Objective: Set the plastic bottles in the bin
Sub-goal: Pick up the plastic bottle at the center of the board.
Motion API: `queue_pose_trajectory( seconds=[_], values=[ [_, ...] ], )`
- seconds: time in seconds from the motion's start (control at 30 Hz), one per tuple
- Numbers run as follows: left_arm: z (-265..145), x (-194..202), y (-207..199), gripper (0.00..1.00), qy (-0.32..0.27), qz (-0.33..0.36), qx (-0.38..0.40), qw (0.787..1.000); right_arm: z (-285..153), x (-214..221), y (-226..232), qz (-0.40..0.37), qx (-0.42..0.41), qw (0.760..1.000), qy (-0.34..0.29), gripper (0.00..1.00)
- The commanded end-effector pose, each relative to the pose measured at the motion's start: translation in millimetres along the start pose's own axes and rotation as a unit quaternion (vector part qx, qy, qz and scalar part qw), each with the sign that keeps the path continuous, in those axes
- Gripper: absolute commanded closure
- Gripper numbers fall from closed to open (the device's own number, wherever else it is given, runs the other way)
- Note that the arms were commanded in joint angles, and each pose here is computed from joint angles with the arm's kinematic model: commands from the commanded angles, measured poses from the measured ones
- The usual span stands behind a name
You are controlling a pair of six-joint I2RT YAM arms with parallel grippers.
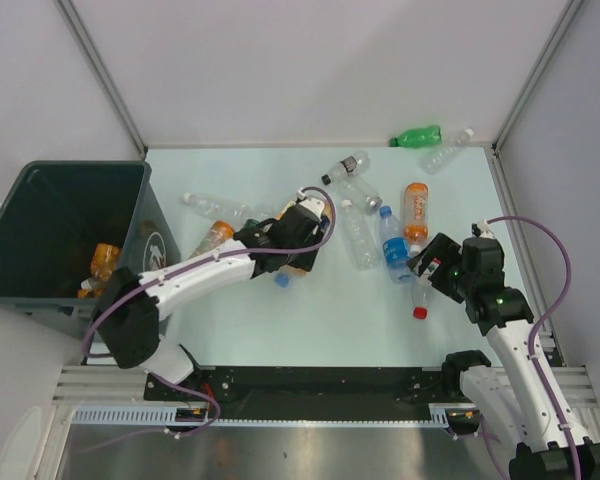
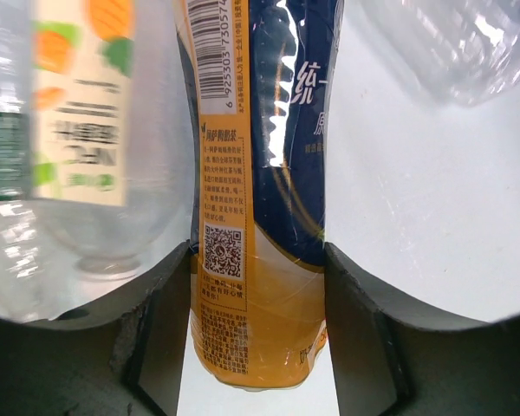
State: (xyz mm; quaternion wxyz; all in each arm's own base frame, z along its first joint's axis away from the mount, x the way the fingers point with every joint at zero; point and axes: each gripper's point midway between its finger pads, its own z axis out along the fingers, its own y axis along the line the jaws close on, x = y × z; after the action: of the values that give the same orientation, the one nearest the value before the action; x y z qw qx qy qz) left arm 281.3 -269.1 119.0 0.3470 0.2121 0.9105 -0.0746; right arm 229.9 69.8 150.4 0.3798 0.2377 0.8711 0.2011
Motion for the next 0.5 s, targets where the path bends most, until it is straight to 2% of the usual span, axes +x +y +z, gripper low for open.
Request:
queue_pose_trajectory(
  seconds=[0.0,0.2,0.33,0.47],
  values=[
    [-51.6,-51.2,22.7,0.5,-0.083,-0.023,-0.047,0.995,-4.5,-5.3,0.5,-0.003,-0.001,1.0,-0.012,0.0],
    [-115.0,-91.4,65.4,0.47,-0.148,-0.033,-0.132,0.98,-5.5,-4.7,0.4,-0.004,-0.001,1.0,-0.011,0.0],
    [-165.1,-114.0,87.8,0.45,-0.2,-0.056,-0.155,0.966,-6.0,-4.7,-0.1,-0.004,-0.001,1.0,-0.012,0.0],
    [-194.6,-119.3,101.9,0.44,-0.23,-0.088,-0.161,0.956,-5.1,-5.0,-0.2,-0.003,0.0,1.0,-0.012,0.0]
  ],
)
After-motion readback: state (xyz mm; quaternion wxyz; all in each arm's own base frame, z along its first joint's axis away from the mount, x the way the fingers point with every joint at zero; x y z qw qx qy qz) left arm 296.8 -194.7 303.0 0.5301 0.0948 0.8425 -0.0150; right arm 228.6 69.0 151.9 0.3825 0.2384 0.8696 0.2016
